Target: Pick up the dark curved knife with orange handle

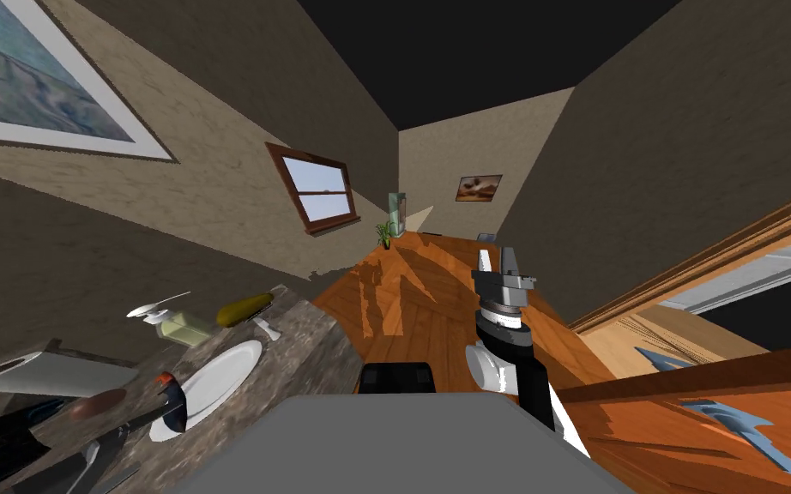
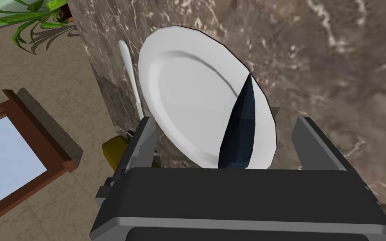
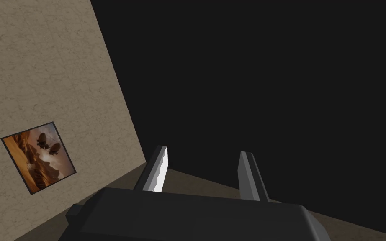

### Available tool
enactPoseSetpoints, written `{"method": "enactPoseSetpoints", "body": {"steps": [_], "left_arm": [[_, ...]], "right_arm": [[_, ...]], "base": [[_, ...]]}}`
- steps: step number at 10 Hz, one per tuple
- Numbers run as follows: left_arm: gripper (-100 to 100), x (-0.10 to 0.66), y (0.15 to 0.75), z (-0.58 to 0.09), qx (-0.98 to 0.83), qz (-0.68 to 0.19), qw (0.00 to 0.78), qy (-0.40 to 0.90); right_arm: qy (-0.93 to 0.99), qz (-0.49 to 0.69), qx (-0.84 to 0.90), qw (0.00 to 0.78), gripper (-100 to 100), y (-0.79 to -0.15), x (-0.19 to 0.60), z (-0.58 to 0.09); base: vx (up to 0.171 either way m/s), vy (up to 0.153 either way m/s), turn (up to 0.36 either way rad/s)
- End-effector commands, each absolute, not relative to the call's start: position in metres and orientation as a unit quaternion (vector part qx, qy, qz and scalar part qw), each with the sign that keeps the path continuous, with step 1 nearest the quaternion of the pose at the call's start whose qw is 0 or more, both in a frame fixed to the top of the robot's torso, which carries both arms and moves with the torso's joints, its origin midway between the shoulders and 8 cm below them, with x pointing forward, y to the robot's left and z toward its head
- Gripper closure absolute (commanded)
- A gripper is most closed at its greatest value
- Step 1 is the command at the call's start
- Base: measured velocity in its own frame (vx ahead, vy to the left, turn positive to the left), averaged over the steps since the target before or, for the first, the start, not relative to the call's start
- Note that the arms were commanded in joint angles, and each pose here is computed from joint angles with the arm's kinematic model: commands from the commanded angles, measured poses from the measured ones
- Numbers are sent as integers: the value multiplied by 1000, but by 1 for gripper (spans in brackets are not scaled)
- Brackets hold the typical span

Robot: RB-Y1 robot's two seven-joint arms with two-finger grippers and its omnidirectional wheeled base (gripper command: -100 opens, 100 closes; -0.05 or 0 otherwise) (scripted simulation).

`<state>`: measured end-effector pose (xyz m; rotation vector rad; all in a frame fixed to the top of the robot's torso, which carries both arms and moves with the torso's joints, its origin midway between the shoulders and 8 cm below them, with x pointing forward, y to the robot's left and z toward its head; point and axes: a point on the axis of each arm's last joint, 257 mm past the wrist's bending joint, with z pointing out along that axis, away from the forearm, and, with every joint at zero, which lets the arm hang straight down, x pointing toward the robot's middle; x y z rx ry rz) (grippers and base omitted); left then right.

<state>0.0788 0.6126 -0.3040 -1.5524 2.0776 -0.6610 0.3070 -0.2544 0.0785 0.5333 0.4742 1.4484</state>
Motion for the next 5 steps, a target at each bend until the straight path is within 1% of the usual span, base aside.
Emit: {"method": "enactPoseSetpoints", "body": {"steps": [1, 2, 3, 5], "left_arm": [[-100, 55, 623, -309, -576, -220, 217, 757], [-100, 54, 625, -309, -576, -218, 218, 757], [-100, 33, 633, -310, -586, -200, 207, 757], [-100, -5, 642, -313, -602, -171, 188, 757]], "right_arm": [[212, 648, 239, 691, 0, -254, 307, 78], [212, 648, 239, 691, 0, -254, 307, 78], [212, 648, 239, 691, 0, -254, 307, 78], [212, 648, 239, 691, 0, -254, 307, 78]], "base": [[14, 36, -314], [7, 39, -177], [11, 48, -204], [4, 101, -440]]}}
